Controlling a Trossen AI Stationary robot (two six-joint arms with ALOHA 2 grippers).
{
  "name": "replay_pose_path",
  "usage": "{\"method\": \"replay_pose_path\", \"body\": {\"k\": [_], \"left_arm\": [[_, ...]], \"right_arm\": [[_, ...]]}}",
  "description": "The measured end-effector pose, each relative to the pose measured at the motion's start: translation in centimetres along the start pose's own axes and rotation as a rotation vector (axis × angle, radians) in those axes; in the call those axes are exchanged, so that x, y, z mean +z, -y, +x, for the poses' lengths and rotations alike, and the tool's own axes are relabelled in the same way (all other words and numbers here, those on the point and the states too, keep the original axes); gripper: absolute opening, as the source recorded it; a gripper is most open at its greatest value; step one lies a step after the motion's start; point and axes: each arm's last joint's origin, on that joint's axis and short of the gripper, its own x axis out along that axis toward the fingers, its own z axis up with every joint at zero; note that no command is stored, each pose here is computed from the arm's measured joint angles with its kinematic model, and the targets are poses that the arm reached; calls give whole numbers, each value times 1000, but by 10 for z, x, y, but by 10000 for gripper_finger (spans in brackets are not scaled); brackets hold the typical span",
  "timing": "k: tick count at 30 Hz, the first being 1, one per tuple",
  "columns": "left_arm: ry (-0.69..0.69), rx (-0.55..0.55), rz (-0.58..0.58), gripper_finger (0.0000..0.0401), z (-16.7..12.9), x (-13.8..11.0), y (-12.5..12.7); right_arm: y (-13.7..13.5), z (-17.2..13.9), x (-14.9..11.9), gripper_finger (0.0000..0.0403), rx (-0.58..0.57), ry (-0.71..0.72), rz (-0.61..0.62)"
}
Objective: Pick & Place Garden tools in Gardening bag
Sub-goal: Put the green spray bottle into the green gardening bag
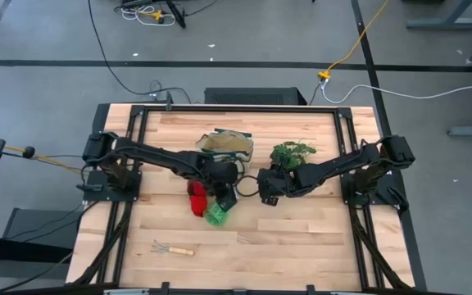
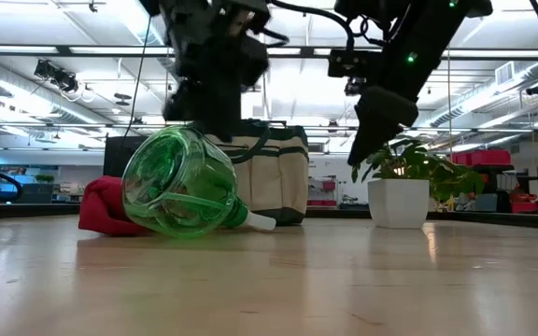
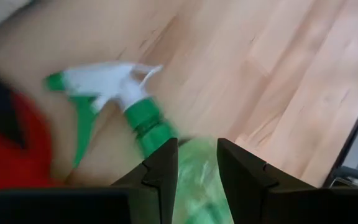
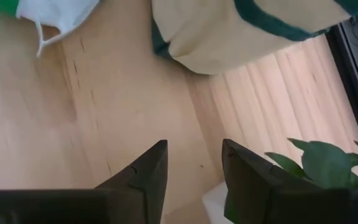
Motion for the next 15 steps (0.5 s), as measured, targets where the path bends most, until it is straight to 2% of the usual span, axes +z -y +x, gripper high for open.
{"method": "replay_pose_path", "body": {"k": [8, 15], "left_arm": [[-25, 3, 3, 119, 19, 2, -1], [-24, 15, 4, 119, 24, 2, -2]], "right_arm": [[3, -1, -5, 155, -42, -38, -26], [12, -8, -12, 155, -134, -83, -30]]}}
